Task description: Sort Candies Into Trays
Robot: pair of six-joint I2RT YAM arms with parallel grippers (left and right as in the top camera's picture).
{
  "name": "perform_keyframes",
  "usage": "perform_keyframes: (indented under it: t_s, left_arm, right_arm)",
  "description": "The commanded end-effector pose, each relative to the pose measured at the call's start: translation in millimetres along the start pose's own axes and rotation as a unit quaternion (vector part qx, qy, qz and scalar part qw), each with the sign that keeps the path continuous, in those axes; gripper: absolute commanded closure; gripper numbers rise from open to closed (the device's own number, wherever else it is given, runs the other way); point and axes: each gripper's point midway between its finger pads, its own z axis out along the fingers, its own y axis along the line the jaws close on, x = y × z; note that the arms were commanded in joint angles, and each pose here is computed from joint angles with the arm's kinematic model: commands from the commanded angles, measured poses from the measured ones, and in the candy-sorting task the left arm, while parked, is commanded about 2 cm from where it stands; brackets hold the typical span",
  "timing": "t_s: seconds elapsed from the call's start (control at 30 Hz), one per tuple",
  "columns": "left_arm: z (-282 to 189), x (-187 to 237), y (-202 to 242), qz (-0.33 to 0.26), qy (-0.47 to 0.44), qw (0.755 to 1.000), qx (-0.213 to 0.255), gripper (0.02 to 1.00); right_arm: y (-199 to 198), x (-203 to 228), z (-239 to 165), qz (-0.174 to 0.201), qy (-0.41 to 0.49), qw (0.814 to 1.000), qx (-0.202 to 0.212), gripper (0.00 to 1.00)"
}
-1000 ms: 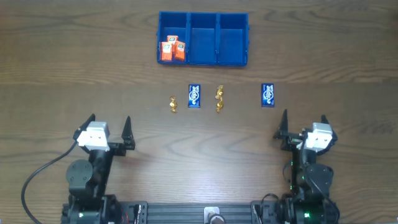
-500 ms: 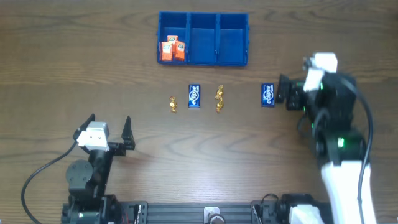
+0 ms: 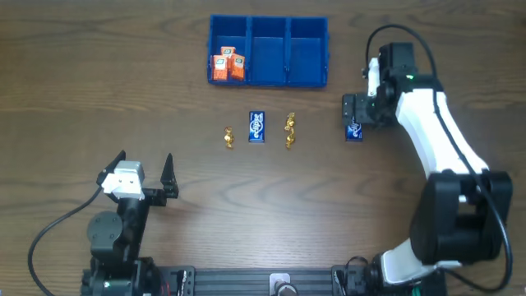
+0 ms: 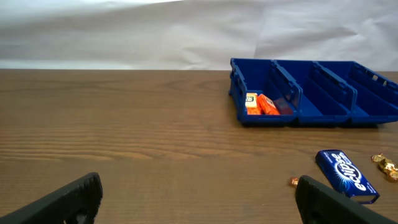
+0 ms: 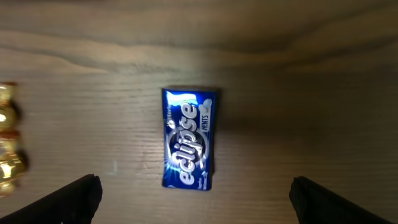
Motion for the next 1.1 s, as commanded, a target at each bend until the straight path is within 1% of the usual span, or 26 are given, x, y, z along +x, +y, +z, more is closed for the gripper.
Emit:
perform_keyframes:
  t_s: [0.03,0.23,0.37,0.43,0.7,0.8,0.9,1.0,1.1]
  left_arm:
    - [1,17,-2,0.004,0.024,1.000,0.008,0.020]
    - [1,17,-2,0.004,0.024,1.000,0.008,0.023]
    - [1,17,-2,0.004,0.024,1.000,0.008,0.020]
    - [1,17,-2,0.004,0.024,1.000,0.008,0.020]
    - [1,17,-2,0.004,0.024,1.000,0.008,0.020]
    - [1,17,-2,0.004,0.024,1.000,0.008,0.020]
    - [1,17,-2,0.004,0.024,1.000,0.008,0.020]
    - [1,17,-2,0.004,0.024,1.000,0.008,0.020]
    - [1,17,-2,0.004,0.024,1.000,0.008,0.023]
  right_arm:
    - [8,-3,24,-0.001,0.018,1.000,-0.004,0.003]
    - [19,-5,44,-0.017,0.021,1.000,-0.006,0.003]
    - [13,1,55,-0.017,0.037,0.999,0.010,0.001]
    - [13,2,58,-0.017,0.041,0.999,0.011,0.001]
    - [12,1,60,-0.016,0.038,0.999,0.014,0.001]
    - [7,2,63,-0.016,0.042,0.999,0.025,0.001]
    - [7,2,62,-0.017,0.043,0.999,0.027,0.001]
    - [5,3,63,-0.014,0.044,0.998,0.033,0.009]
    - [4,3,63,-0.015,0.044,0.998,0.034,0.045]
